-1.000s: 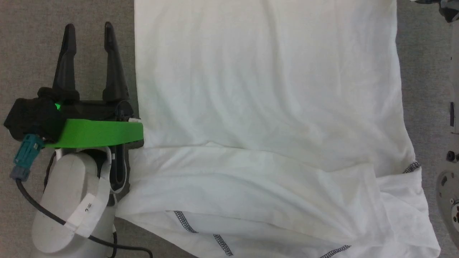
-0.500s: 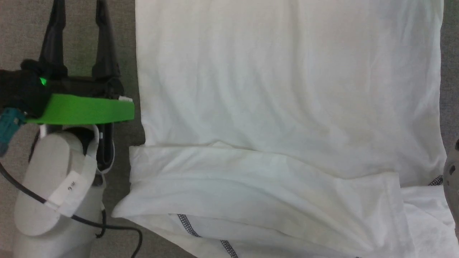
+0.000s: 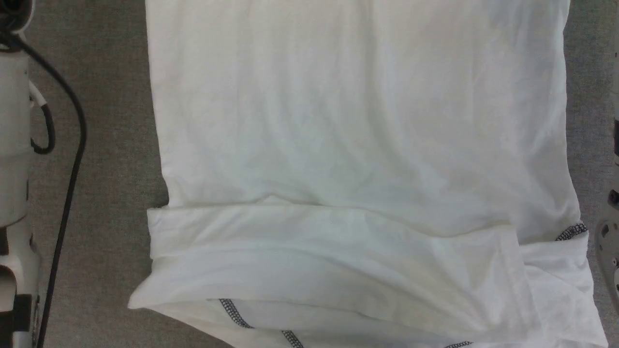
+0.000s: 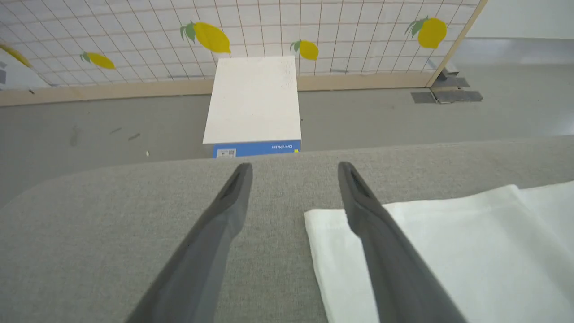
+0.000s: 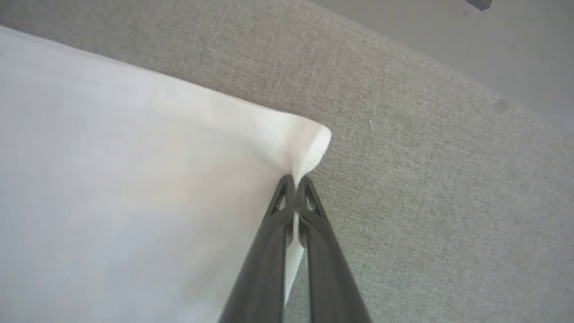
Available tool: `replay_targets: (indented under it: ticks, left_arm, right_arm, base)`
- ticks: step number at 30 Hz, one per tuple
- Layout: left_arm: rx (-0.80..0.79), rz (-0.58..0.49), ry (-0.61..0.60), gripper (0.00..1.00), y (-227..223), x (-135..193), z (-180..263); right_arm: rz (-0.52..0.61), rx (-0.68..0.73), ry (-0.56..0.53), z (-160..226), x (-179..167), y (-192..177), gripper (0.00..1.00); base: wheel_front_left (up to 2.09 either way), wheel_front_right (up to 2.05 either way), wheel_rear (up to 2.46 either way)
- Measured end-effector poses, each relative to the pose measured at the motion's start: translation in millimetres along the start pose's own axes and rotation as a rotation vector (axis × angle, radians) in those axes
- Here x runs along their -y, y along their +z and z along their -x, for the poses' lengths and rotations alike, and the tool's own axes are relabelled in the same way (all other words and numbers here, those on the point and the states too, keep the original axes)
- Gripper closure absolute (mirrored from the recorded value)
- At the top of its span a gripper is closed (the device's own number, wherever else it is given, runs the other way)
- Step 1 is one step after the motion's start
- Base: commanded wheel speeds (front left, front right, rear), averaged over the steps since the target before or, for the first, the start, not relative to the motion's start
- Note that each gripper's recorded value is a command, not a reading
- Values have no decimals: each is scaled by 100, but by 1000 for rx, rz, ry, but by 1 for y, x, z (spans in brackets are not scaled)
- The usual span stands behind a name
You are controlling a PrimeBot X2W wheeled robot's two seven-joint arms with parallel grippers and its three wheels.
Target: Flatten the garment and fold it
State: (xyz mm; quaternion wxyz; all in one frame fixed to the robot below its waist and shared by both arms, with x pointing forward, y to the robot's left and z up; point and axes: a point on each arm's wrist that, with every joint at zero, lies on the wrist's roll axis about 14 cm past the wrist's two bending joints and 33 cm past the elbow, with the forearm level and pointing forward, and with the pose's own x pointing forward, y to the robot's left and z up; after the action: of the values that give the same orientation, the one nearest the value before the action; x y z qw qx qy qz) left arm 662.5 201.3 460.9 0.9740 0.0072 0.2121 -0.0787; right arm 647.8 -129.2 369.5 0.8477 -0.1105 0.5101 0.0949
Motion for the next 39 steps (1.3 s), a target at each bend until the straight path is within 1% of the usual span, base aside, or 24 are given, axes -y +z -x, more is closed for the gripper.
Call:
replay_targets:
  ticks: [2,4,7,10,12,16,17,21,27,31,35,39]
  left_arm:
    - [-163,-1,-6,0,-23,3,-8]
    - [-339,-33,9,0,-50,1,-11]
    - [-469,0,25,0,-68,0,-13]
    - [-550,15,18,0,-82,5,-14]
    - [-580,49,-5,0,-89,13,-15]
    - [-622,73,-5,0,-98,16,-16]
    - [-622,129,-44,100,-99,23,-18]
    - [-539,127,-43,100,-92,21,-25]
    - [-358,73,33,100,-68,4,-32]
    - [-202,25,87,100,-37,-9,-33]
    - [-27,-14,125,100,9,-17,-28]
    - [118,-34,117,100,48,-16,-19]
  right_arm:
    - [4,1,1,-1,0,-1,100]
    - [9,4,1,-1,1,-1,100]
    - [17,7,0,-2,2,0,100]
    - [21,5,2,-5,2,-1,100]
    - [25,8,2,-6,2,-1,100]
    - [33,10,2,-10,3,0,100]
    - [39,12,4,-12,3,0,100]
    - [41,32,5,-13,4,3,100]
    - [21,112,-18,-6,15,15,100]
    - [4,217,-39,6,22,34,100]
    - [-4,387,-69,34,30,68,100]
    - [-23,515,-95,61,41,90,100]
  base:
    - [0,0,0]
    - [0,0,0]
    - [0,0,0]
    - [0,0,0]
    - [0,0,0]
    - [0,0,0]
    - [0,0,0]
    - [0,0,0]
    - [0,0,0]
    - [0,0,0]
    - [0,0,0]
    - [0,0,0]
